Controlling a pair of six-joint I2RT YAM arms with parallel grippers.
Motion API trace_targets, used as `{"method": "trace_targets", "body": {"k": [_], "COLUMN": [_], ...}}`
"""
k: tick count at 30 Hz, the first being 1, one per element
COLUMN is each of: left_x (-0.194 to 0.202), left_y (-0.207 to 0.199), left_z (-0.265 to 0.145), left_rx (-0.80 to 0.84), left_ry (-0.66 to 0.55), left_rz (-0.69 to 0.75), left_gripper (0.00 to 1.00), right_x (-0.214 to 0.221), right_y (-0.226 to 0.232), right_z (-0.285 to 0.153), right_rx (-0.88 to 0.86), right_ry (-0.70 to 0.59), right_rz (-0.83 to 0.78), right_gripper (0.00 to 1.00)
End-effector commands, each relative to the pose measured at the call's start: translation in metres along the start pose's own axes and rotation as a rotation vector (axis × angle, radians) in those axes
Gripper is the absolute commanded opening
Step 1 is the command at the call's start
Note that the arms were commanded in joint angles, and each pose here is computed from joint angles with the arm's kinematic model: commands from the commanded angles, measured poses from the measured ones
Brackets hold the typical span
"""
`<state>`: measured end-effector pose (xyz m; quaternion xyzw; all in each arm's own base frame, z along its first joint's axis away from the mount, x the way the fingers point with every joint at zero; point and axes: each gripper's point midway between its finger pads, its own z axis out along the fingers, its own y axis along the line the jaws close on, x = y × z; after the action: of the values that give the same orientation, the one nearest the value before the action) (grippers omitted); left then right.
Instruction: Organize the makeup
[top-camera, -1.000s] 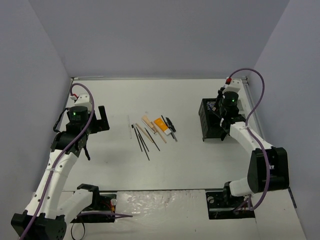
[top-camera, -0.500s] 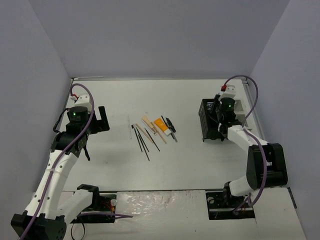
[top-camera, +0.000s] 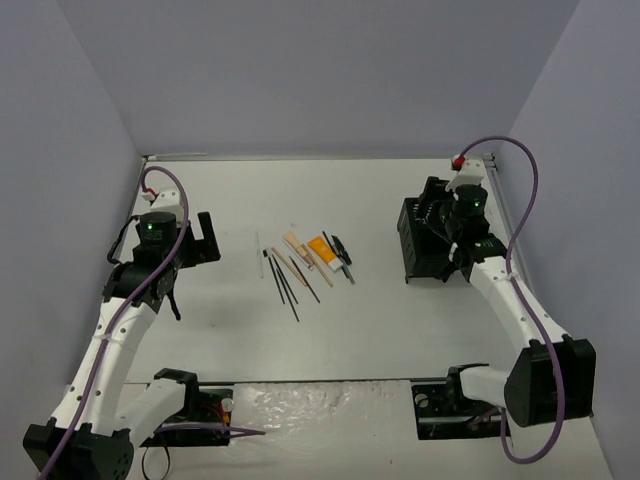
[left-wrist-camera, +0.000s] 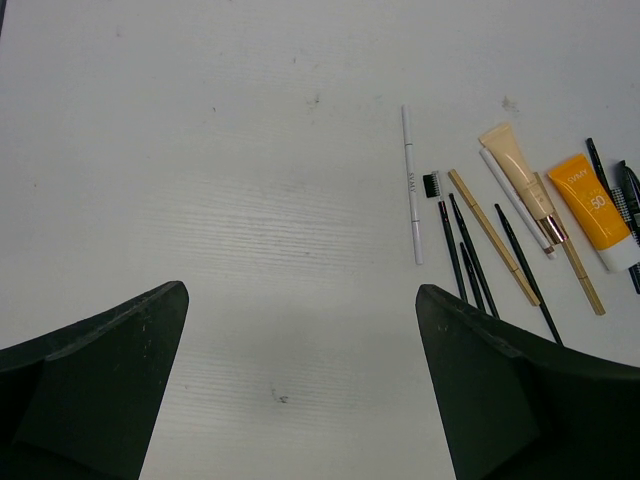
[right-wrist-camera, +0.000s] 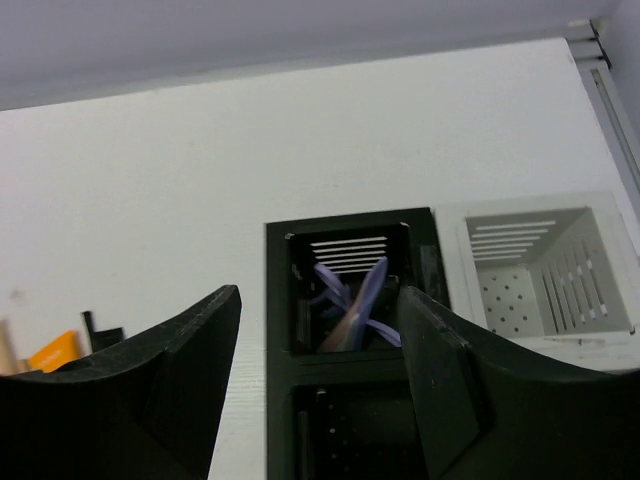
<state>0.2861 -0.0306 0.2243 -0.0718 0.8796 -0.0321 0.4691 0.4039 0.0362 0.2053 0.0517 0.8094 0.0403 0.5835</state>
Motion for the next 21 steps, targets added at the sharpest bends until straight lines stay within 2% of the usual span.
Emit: {"method": "trace_targets", "body": {"k": [1,8,11,14,18,21], "left_x": [-0.017,-0.006,0.003,0.022,0.045,0.050], "left_y": [-0.004,-0.009,-0.012,-0.021,-0.040,-0.051], "left_z": [0.003,0.012,0.019,0.035,0.050,0.060], "left_rx": [0.019,0.034,0.042,0.062,0.068,0.048], "left_ry": [-0.046,0.020,0.075,0.186,0.332,0.374], "left_rz": [-0.029,-0.032,-0.042,-0.071,-0.053,-0.022], "left_gripper": [0.97,0.97,0.97,0.95,0.94,0.94], "right_x": [-0.034,0.020,0.040,0.059,0.067,0.063], "right_y": [0.047,0.114,0.119,0.128,0.131,0.129], "right_z": [-0.030,-0.050,-0.053,-0.059,-0.069,-0.075], "right_rx": [-0.142,-0.303,-0.312,-0.334,-0.365,-0.374], "right_ry": [0.012,0.231,0.272,0.313,0.314,0.290], "right_rz": [-0.051,-0.125,-0.130,-0.140,-0.115,-0.105], "right_gripper": [0.61,0.62,0.62,0.62,0.70,0.78]}}
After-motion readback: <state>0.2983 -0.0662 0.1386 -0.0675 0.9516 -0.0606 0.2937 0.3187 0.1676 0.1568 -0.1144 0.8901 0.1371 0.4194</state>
